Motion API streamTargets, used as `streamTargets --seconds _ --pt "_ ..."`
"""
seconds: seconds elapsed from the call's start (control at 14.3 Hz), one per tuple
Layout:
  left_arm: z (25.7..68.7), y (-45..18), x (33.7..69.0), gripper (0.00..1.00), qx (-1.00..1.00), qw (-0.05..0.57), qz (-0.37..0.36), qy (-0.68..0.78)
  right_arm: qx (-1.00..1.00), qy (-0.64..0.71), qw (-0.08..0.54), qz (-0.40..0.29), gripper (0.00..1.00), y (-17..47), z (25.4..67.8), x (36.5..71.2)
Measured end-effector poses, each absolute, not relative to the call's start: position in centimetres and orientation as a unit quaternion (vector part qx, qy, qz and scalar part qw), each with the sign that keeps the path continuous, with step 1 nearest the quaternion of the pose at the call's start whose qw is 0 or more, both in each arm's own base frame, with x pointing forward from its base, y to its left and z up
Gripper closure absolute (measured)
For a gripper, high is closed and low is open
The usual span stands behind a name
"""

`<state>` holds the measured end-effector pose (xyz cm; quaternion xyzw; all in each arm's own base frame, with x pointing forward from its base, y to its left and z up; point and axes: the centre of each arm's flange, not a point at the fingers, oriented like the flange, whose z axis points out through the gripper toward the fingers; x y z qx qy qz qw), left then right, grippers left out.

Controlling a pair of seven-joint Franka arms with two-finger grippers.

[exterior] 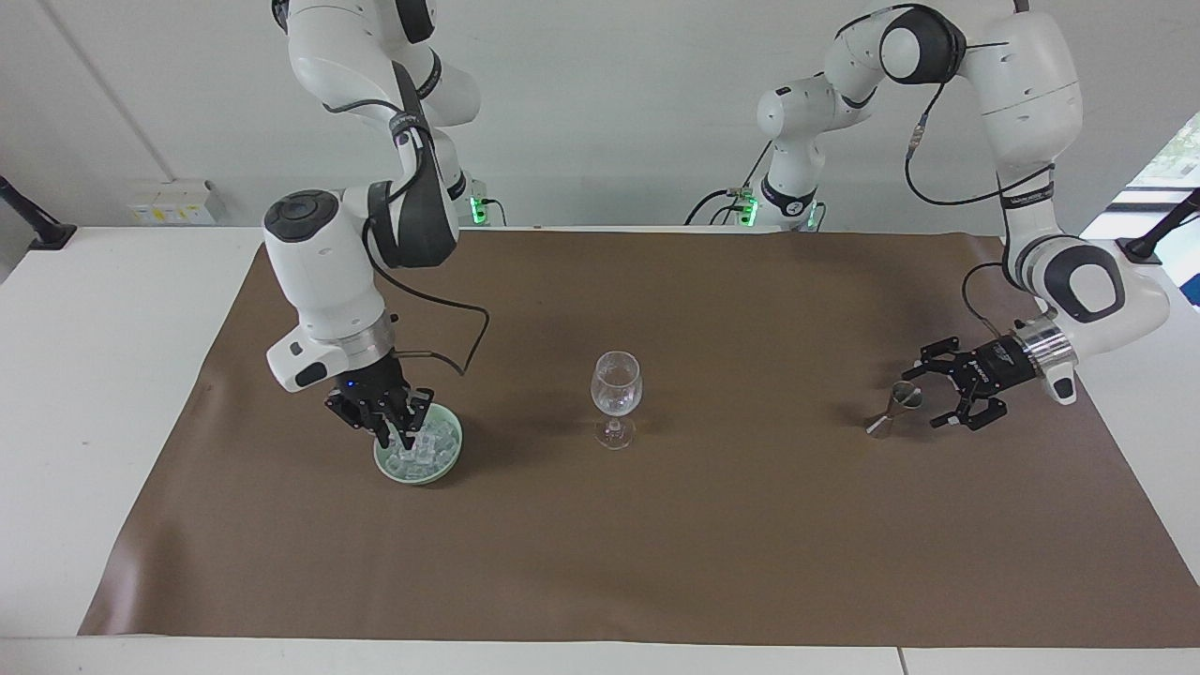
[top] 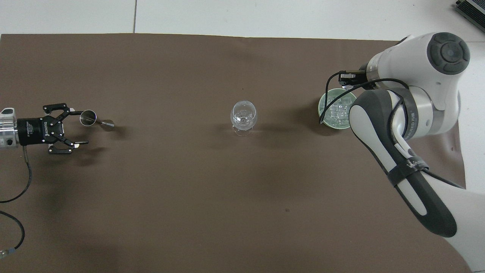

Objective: Pour wine and add ice with both arms
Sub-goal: 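Release the cup and withdraw the left gripper while the right gripper lifts ice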

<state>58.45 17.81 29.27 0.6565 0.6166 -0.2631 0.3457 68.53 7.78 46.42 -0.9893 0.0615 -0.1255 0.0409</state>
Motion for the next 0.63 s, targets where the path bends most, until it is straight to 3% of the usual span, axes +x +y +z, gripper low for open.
streamTargets --seconds 0.63 --pt "40.7 18.2 60.7 0.00 0.825 0.282 -0.154 0.465 -0.964 0.200 0.104 -0.143 0.70 14.5 50.8 68.4"
